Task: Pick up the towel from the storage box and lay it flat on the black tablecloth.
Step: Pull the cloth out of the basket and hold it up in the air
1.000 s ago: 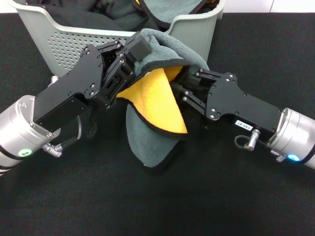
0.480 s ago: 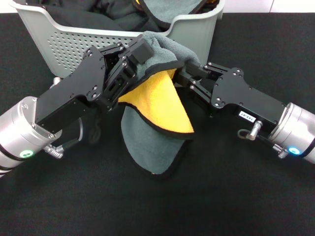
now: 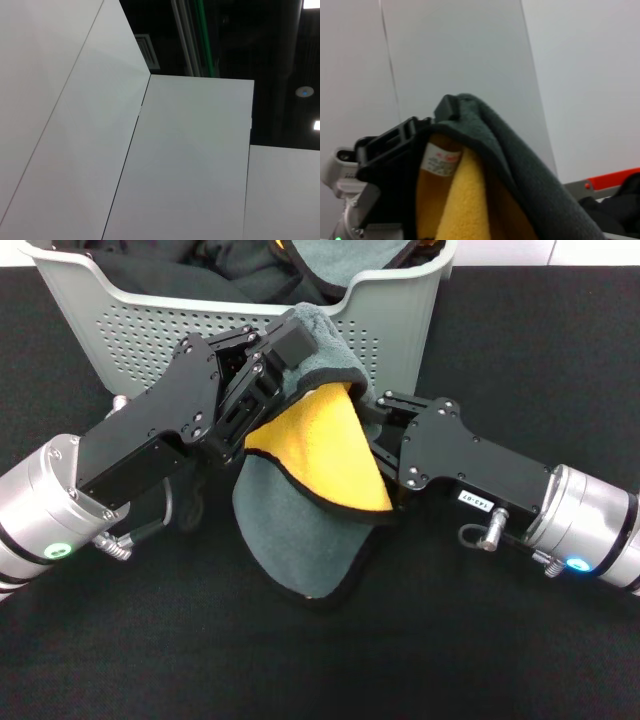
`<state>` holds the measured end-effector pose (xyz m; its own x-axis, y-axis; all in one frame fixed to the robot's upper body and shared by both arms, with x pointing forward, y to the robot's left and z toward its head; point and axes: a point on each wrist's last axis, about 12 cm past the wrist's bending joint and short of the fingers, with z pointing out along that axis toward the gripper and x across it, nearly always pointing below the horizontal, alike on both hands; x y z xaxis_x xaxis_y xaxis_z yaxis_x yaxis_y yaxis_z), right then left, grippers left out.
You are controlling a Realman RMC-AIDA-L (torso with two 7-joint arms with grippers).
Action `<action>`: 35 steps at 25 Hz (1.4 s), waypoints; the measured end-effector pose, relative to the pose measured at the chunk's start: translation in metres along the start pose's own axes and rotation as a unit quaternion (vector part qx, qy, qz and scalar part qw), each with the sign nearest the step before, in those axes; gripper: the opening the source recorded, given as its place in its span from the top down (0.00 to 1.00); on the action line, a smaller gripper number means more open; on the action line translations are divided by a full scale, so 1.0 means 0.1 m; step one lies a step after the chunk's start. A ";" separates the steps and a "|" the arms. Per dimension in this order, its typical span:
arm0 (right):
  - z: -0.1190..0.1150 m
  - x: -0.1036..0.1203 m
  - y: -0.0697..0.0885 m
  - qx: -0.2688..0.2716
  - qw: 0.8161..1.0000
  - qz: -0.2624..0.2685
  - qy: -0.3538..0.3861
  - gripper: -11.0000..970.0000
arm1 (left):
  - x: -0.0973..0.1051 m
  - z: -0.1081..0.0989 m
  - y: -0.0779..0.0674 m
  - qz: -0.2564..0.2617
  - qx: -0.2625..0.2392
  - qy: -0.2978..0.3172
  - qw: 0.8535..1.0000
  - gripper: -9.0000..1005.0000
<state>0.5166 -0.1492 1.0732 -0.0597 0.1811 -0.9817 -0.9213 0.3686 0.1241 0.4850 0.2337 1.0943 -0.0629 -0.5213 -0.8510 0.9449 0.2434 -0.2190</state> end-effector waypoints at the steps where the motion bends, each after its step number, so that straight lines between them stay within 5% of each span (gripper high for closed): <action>1: 0.01 0.00 0.01 -0.004 1.000 0.000 0.002 0.67 | 0.00 0.00 0.00 0.000 0.000 0.000 1.000 0.97; 35: 0.19 0.04 0.02 -0.021 0.999 -0.015 0.038 0.69 | 0.02 0.14 0.05 -0.001 0.012 -0.003 1.000 0.97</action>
<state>0.5216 -0.1307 1.0727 -0.0584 0.1005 -0.9932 -0.9382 0.3344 0.0890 0.4944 0.2225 1.0985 -0.0625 -0.5268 -0.8477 0.9521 0.2233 -0.2090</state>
